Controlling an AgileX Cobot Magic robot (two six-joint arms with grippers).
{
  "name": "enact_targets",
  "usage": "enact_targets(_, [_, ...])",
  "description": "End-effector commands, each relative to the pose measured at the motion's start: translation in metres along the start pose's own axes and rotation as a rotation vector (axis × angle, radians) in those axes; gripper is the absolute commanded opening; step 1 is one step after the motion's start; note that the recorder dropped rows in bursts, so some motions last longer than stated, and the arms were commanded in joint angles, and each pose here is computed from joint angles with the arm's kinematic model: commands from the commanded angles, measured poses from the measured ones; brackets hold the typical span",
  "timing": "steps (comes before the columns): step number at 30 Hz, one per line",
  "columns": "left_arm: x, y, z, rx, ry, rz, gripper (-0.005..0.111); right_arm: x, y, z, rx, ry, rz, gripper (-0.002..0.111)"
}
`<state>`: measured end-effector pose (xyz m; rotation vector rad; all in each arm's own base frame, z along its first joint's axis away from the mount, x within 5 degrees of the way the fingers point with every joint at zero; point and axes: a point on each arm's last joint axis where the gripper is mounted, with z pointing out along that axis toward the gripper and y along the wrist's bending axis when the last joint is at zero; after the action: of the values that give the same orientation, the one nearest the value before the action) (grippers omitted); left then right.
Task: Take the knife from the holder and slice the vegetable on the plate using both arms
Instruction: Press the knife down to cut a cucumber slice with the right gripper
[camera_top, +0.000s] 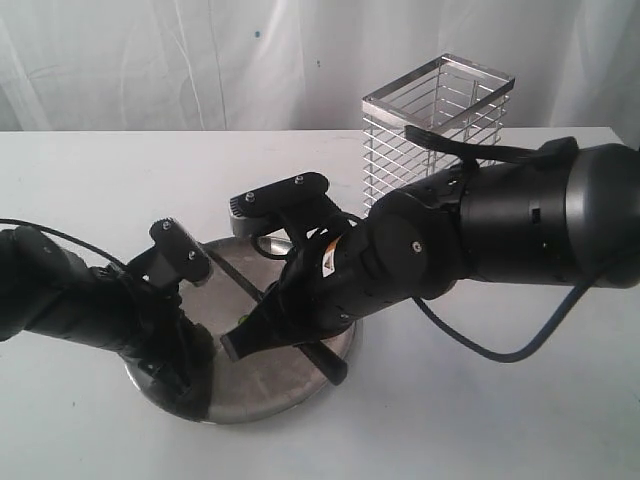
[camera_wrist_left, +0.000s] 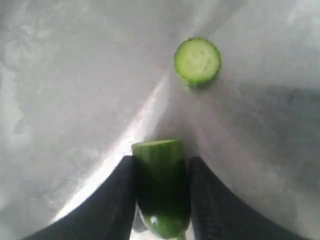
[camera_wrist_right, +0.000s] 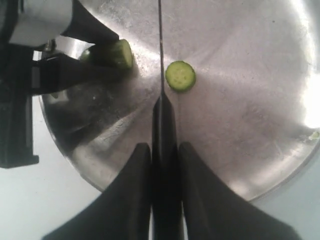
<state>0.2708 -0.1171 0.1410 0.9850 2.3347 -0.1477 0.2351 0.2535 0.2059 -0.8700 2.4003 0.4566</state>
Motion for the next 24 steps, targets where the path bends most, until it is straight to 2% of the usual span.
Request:
enact_targets(1, [-0.019,-0.004,-0.009,0.095,-0.057,-0.131,0.016,-0.005,0.002,-0.005,-0.004,-0.036,0.003,0.003])
enact_targets(4, [-0.027,-0.002,-0.010,0.105,-0.074,-0.179,0.022,-0.006,0.002,-0.005,-0.004,-0.038,0.003,0.003])
enact_targets(10, [-0.022,0.002,0.002,0.071,-0.043,-0.207,0.030,-0.005,0.002,-0.005,-0.005,-0.030,0.003,0.003])
enact_targets(16, [-0.021,0.002,0.005,0.070,-0.034,-0.223,0.057,-0.001,0.002,-0.005,-0.005,0.010,0.000,0.003])
enact_targets(24, [-0.035,0.007,-0.035,0.042,-0.149,-0.190,0.058,0.000,0.001,-0.010,0.004,0.028,-0.040,0.003])
